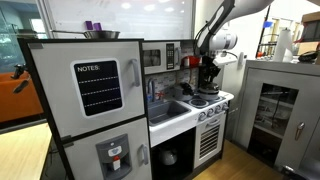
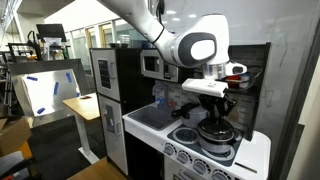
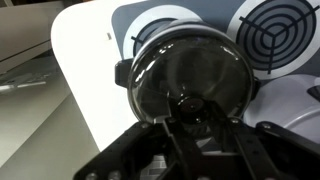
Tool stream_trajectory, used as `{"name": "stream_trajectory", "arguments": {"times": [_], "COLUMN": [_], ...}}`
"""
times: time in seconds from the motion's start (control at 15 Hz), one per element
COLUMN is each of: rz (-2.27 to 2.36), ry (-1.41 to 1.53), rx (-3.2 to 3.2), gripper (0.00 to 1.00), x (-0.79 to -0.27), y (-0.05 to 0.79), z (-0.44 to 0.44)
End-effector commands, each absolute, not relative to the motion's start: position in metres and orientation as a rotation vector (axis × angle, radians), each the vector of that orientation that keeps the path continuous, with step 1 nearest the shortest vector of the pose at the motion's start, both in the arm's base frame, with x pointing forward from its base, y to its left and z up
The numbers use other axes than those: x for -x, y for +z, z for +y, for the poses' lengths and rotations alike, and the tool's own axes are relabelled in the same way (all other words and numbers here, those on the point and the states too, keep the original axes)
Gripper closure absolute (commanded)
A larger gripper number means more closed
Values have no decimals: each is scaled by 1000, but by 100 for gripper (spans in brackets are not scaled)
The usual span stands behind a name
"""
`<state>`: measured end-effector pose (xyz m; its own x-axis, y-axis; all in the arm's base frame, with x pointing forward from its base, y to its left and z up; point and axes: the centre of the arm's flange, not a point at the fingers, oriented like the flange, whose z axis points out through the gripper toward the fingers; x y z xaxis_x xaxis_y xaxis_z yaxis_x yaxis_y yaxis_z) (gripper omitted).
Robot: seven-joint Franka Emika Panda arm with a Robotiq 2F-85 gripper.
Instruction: Take the lid on the stove and put it on the pot
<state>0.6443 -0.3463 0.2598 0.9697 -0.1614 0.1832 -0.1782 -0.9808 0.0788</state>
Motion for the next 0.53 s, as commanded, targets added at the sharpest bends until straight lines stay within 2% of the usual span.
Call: {"name": "stream_trajectory", "arguments": {"times": [0.0,0.47], "rz": [-232,-229], "ry": [269,256], "rx": [-3055,-3063], "gripper": [92,92], "x": [-648,-646], "y": [259,251], "z": [-350,-350]}}
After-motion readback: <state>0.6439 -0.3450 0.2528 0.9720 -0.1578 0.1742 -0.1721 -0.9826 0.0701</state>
